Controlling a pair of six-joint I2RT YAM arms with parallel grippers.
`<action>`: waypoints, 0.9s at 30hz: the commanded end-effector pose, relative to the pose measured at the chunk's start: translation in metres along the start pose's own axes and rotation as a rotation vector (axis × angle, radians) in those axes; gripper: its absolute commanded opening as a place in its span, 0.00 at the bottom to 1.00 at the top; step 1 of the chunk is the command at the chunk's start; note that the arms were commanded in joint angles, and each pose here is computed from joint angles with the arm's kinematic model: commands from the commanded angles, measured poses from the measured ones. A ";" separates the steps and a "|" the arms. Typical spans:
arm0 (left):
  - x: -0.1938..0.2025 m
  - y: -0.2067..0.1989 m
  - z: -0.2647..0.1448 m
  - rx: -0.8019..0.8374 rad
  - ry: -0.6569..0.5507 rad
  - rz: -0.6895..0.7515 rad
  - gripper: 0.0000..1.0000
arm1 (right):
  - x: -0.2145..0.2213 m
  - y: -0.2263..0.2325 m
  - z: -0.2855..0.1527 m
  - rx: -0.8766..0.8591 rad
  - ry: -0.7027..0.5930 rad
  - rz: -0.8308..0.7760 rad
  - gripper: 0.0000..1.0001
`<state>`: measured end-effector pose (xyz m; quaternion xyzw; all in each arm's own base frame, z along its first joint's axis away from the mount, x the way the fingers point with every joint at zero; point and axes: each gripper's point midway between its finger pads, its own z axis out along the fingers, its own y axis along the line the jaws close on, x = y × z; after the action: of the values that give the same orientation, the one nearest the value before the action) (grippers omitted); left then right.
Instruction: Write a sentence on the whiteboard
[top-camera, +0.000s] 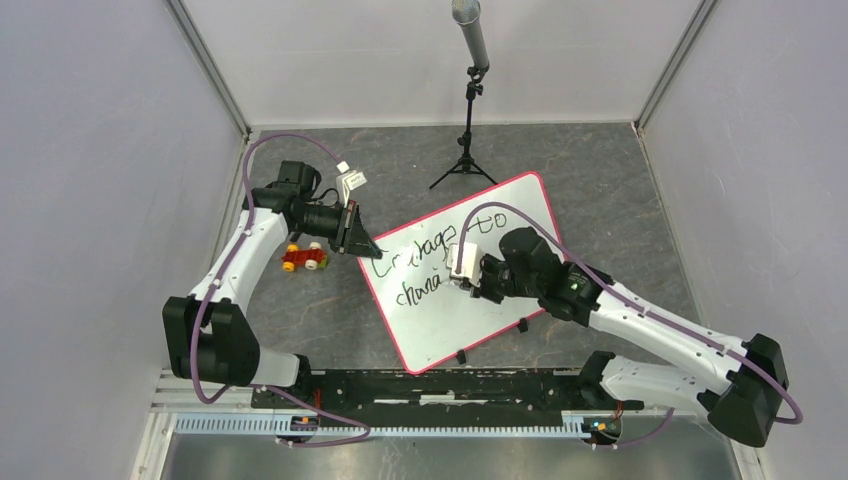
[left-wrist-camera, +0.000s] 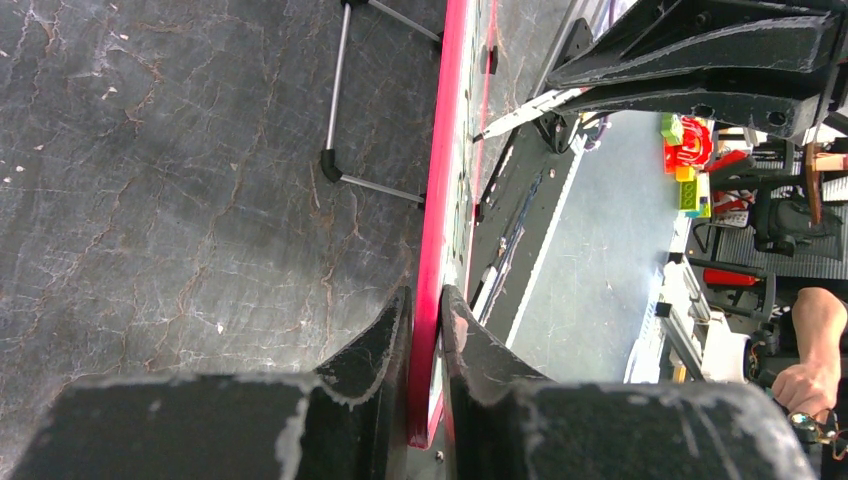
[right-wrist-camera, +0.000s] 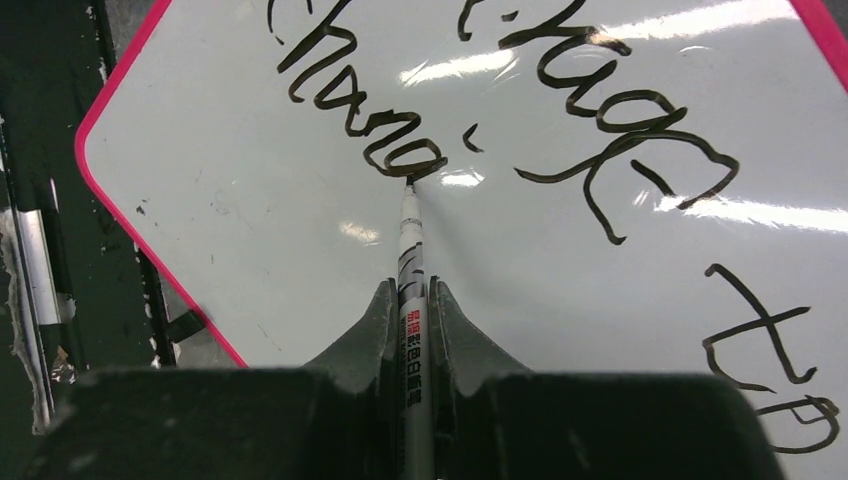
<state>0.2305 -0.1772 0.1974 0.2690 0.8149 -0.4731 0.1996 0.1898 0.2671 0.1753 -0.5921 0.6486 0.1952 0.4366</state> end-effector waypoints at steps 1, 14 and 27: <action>-0.004 0.004 0.004 -0.040 0.014 0.048 0.02 | 0.021 0.011 0.001 -0.034 0.042 0.013 0.00; -0.003 0.004 0.004 -0.043 0.015 0.051 0.02 | -0.003 0.035 0.010 -0.142 -0.009 -0.012 0.00; -0.005 0.002 0.004 -0.038 0.013 0.054 0.02 | -0.032 0.000 -0.013 -0.007 -0.077 0.012 0.00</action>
<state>0.2302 -0.1774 0.1968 0.2703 0.8159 -0.4708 0.1991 0.1661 0.2836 0.1910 -0.6077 0.6223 0.2434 0.4292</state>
